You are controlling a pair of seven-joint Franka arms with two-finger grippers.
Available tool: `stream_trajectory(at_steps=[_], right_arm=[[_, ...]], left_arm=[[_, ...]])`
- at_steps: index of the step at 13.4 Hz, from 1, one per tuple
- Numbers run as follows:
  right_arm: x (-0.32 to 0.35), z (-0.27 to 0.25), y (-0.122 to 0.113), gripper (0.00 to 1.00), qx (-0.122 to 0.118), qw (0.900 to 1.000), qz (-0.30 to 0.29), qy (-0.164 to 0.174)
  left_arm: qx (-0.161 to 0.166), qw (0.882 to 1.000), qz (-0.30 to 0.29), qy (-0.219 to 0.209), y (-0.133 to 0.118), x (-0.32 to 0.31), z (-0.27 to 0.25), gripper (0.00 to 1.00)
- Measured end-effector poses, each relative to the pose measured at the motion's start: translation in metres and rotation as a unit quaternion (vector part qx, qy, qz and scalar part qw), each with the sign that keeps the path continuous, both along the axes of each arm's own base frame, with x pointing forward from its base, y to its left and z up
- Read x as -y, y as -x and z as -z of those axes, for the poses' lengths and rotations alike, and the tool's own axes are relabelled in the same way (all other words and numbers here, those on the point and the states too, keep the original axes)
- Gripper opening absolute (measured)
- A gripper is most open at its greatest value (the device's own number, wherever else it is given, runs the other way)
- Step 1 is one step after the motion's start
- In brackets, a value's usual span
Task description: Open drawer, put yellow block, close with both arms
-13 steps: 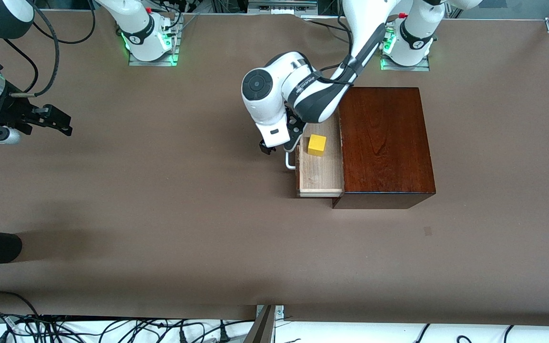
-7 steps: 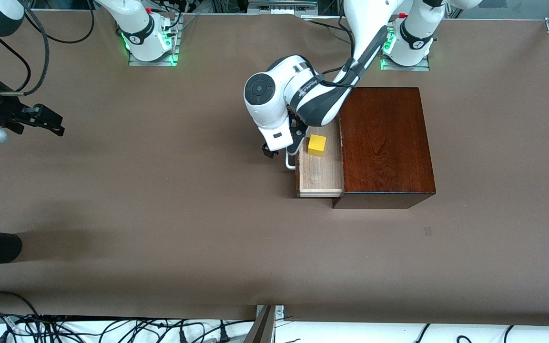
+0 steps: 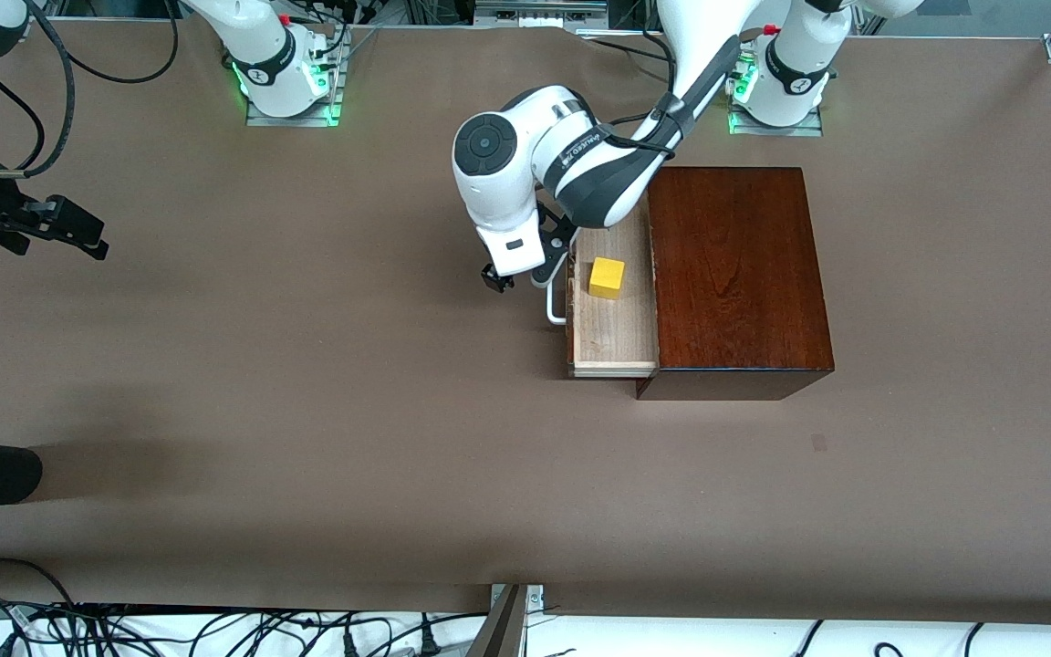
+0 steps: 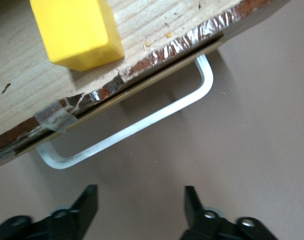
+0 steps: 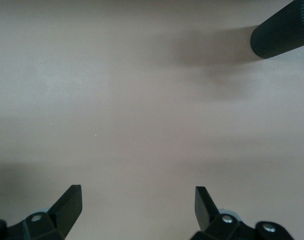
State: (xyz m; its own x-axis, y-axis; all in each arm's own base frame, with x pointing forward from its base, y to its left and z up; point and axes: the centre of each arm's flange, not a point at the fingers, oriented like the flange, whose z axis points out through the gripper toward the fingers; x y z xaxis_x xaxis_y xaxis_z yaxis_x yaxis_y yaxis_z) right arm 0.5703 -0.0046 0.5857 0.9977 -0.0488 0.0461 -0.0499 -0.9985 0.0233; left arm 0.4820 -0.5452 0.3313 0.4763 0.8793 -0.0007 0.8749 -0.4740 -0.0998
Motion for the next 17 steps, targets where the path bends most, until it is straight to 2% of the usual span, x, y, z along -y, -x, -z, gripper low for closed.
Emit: stream_trajectory(at_steps=[1,6,8,13,17], right_arm=[[0.0,0.0,0.0,1.0,0.0,1.0,0.0,0.0],[0.0,0.0,0.0,1.0,0.001,1.0,0.0,0.0],[0.0,-0.001,-0.001,1.0,0.007,1.0,0.0,0.0],[0.0,-0.003,-0.004,1.0,0.018,1.0,0.0,0.0],[0.0,-0.003,-0.004,1.0,0.018,1.0,0.0,0.0]], left_arm=[[-0.001,1.0,0.007,0.0,0.001,0.001,0.001,0.58],[-0.013,1.0,0.011,-0.011,0.001,-0.001,0.021,0.05],[-0.013,1.0,0.011,-0.016,-0.002,-0.004,0.026,0.01],[-0.001,0.999,0.022,-0.029,-0.012,-0.014,0.027,0.01],[-0.003,0.999,0.008,-0.04,-0.022,-0.027,0.031,0.01]])
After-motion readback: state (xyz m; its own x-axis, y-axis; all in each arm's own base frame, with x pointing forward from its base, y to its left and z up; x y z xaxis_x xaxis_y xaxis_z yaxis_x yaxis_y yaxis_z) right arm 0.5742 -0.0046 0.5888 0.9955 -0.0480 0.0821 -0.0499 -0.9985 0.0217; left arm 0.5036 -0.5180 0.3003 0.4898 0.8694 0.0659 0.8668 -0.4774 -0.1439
